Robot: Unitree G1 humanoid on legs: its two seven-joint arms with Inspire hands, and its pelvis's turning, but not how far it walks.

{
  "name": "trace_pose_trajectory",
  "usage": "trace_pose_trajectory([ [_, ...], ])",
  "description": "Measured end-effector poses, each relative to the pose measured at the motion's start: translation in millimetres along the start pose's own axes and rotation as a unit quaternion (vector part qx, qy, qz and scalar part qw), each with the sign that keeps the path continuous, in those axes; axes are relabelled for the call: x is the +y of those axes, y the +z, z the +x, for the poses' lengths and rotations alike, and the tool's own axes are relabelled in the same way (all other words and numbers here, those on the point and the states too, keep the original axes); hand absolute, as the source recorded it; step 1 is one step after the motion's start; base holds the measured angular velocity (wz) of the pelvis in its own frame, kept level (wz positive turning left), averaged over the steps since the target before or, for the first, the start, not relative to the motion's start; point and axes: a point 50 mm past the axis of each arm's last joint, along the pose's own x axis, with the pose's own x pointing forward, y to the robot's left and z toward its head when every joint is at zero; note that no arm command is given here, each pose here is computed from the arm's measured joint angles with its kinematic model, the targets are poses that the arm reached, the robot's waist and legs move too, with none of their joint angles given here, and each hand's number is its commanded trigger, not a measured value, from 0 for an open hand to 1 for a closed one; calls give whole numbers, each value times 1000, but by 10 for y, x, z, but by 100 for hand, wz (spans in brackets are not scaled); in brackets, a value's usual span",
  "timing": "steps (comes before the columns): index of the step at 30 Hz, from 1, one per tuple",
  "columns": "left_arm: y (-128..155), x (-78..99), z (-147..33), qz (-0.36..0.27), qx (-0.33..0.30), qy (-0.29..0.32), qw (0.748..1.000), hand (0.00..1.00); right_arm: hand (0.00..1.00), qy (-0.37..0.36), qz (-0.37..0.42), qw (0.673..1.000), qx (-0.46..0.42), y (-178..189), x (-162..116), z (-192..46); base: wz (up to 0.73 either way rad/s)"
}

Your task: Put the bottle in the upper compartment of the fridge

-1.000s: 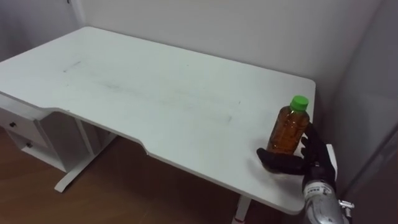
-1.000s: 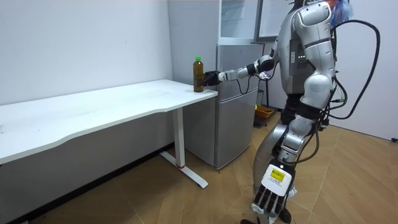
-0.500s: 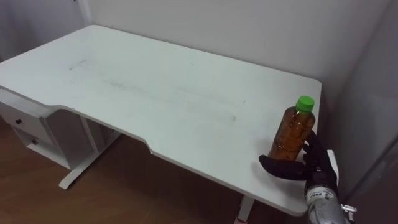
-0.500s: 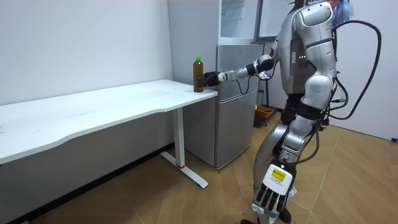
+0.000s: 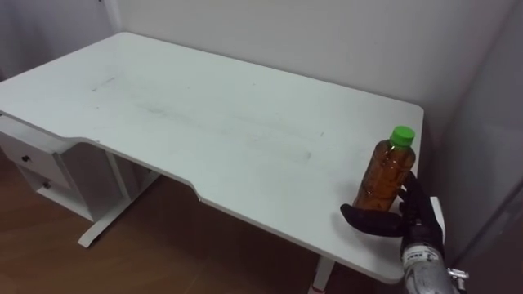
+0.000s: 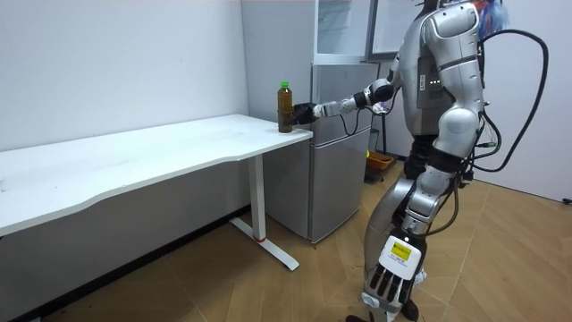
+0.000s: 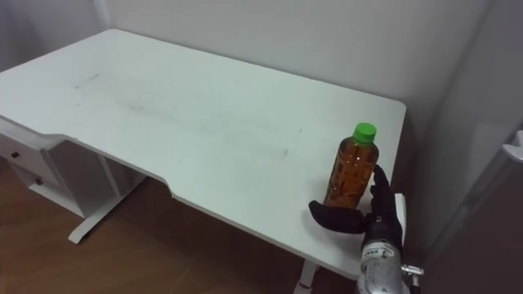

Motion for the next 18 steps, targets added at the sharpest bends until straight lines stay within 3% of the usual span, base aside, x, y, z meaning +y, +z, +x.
trace_pose_trajectory([
  [9, 17, 5, 5, -26, 0, 0, 1000, 0, 0, -21, -6, 1000, -10, 54, 3, 17, 0],
  [11, 19, 5, 5, -36, 0, 0, 999, 0, 29, -25, -6, 1000, -11, 55, 0, 18, 0],
  [12, 19, 5, 5, -38, 0, 0, 999, 0, 64, -26, -6, 1000, -11, 57, 0, 18, 0],
  [14, 20, 6, 5, -40, 0, 0, 999, 0, 100, -28, -5, 1000, -12, 71, 4, 23, 0],
  [18, 32, 11, 8, -40, -2, 1, 999, 0, 100, -29, -4, 999, -16, 96, 13, 32, 1],
])
